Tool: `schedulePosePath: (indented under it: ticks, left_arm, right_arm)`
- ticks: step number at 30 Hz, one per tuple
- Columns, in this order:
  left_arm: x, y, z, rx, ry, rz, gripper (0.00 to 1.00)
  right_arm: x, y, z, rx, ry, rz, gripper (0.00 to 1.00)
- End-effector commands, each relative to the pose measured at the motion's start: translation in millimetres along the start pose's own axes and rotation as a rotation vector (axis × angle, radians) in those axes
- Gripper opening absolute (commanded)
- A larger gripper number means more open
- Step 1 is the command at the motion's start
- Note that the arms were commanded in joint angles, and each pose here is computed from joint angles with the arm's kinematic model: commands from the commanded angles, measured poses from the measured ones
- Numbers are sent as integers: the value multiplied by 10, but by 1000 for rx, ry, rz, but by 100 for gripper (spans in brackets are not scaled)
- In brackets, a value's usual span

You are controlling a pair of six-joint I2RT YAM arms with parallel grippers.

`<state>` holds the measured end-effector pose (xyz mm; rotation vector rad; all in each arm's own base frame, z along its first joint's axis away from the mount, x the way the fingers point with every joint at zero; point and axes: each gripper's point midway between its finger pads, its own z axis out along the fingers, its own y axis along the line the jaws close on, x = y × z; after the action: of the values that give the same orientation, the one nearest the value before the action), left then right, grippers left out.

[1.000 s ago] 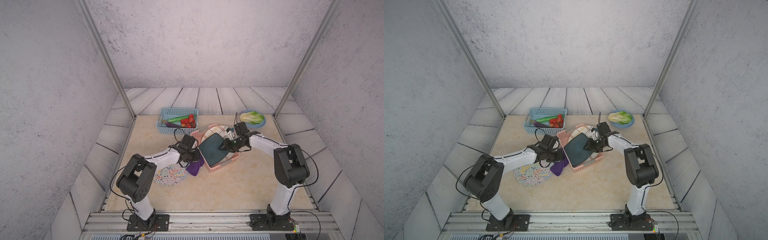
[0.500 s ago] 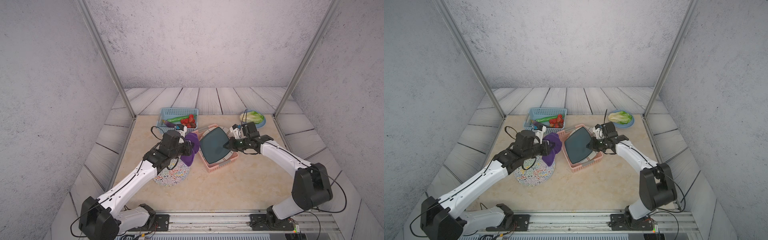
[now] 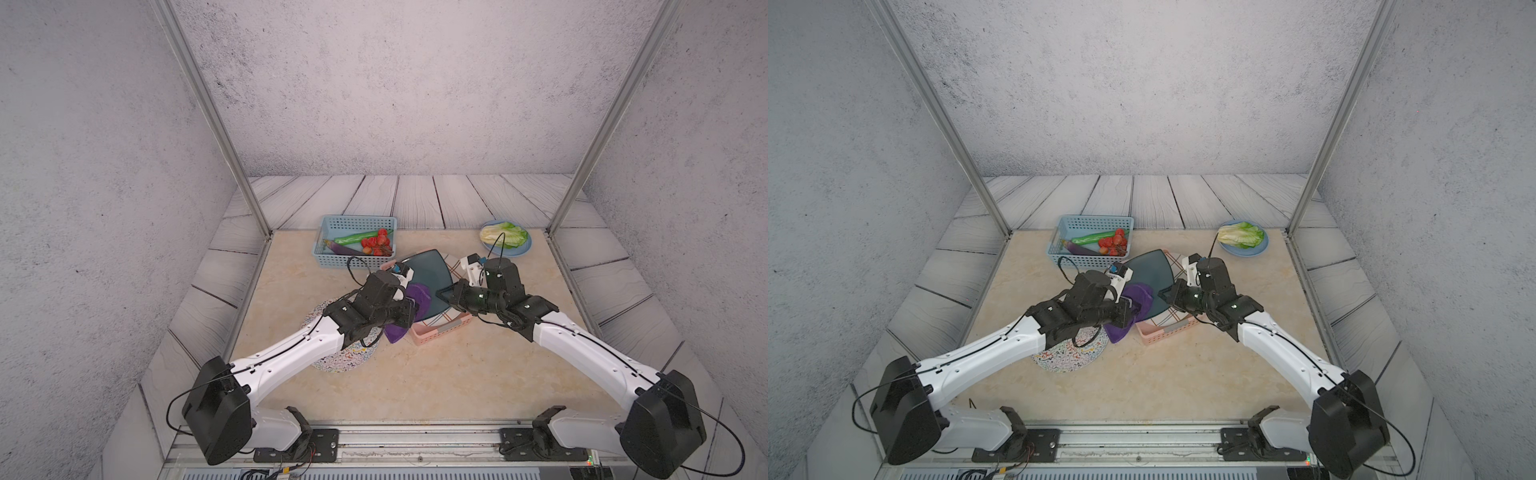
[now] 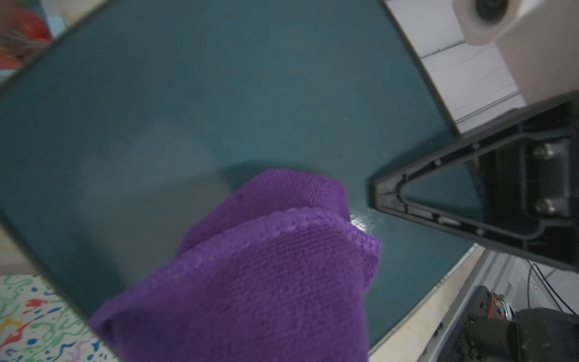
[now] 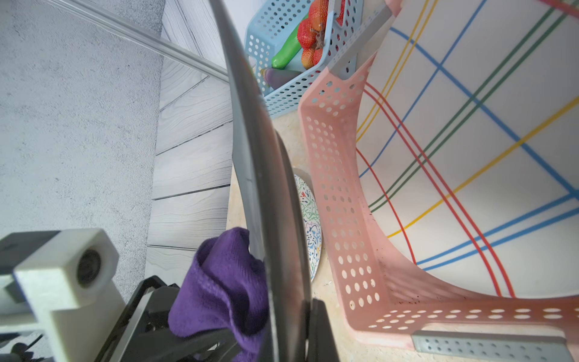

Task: Wipe the wet plate dry
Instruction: Wipe the plate with towel.

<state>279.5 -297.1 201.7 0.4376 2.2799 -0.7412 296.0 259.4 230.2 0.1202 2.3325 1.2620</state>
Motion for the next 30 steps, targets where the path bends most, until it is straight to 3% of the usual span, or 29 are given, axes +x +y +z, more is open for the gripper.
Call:
schedulePosePath:
  ticks: [1, 4, 7, 8, 11, 13, 15, 19, 23, 28, 30]
  left_arm:
    - [259, 726, -43, -234, 78, -128, 0]
    - [13, 908, -183, -237, 40, -179, 0]
    - [-278, 909, -290, -243, 5, -144, 0]
    - [-359, 835, -287, -209, -2, -115, 0]
    - [-395, 243, -180, 69, 31, -10, 0]
    - [-227, -134, -126, 180, 82, 82, 0]
    - [6, -292, -86, 201, 136, 145, 0]
    - [527, -88, 25, 171, 190, 39, 0]
    - [812, -4, -31, 190, 189, -46, 0]
    - [406, 658, -244, -139, 85, -103, 0]
    - [99, 852, -326, -175, 40, -186, 0]
  right_arm:
    - [-176, 1392, -660, -432, -133, -220, 0]
    - [153, 1443, -591, -449, -58, -271, 0]
    - [464, 1556, -555, -500, -15, -307, 0]
    - [529, 1562, -537, -507, -10, -313, 0]
    - [557, 1628, -528, -528, -20, -310, 0]
    - [436, 1677, -560, -528, -81, -298, 0]
    - [314, 1735, -636, -539, -132, -300, 0]
    - [32, 1911, -834, -591, -188, -283, 0]
    - [-97, 2044, -949, -641, -215, -264, 0]
    - [161, 2194, -924, -733, -92, -288, 0]
    - [338, 2123, -832, -727, -54, -284, 0]
